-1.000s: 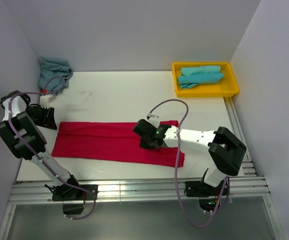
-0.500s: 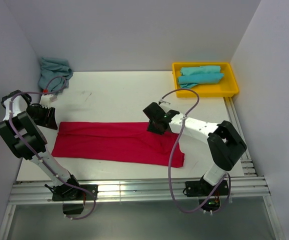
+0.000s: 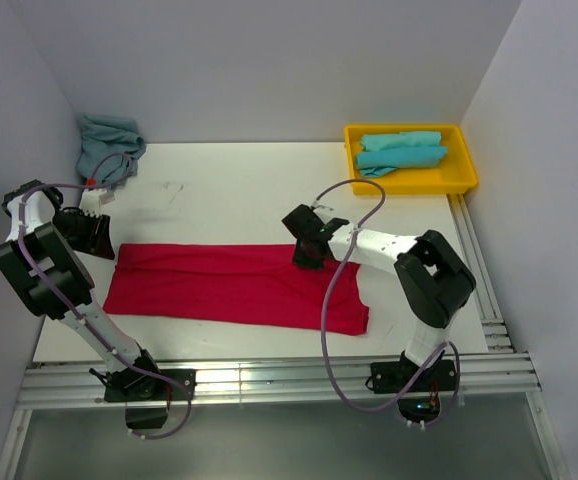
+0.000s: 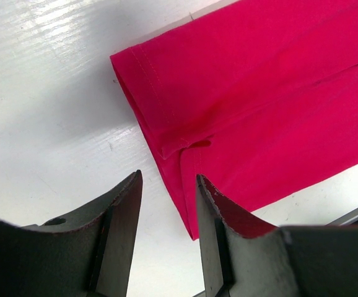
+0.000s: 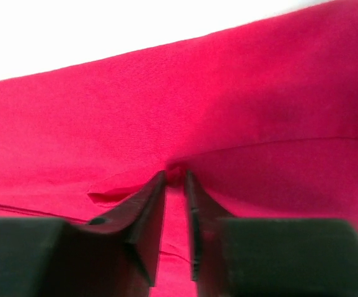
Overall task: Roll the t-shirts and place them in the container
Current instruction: Fold the tshirt
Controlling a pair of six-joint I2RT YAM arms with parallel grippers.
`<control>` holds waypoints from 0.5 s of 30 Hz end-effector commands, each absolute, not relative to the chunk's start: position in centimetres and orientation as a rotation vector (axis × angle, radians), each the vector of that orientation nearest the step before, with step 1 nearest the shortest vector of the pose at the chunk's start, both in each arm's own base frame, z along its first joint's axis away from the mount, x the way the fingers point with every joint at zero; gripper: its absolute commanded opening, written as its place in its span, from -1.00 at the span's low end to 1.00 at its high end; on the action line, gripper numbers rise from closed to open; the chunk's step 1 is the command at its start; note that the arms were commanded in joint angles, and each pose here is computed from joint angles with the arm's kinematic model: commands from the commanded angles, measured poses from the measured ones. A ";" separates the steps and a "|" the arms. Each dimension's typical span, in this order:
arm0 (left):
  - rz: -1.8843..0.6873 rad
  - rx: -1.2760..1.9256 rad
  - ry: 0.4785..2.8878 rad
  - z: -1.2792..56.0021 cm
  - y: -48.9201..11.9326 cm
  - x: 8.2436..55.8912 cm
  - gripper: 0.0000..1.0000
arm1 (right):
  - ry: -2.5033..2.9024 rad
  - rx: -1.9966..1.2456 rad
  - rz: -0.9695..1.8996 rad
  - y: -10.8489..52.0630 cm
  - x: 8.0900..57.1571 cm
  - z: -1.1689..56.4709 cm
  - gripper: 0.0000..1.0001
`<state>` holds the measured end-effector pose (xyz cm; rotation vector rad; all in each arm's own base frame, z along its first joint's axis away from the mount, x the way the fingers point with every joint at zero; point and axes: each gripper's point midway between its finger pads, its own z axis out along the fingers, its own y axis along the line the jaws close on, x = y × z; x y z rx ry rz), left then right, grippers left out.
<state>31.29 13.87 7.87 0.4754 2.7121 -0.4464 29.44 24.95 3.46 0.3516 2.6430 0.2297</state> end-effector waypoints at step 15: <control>-0.446 0.496 2.693 8.4 13.6 31.5 -0.10 | 2.575 0.326 0.365 26.6 26.5 6.8 -0.93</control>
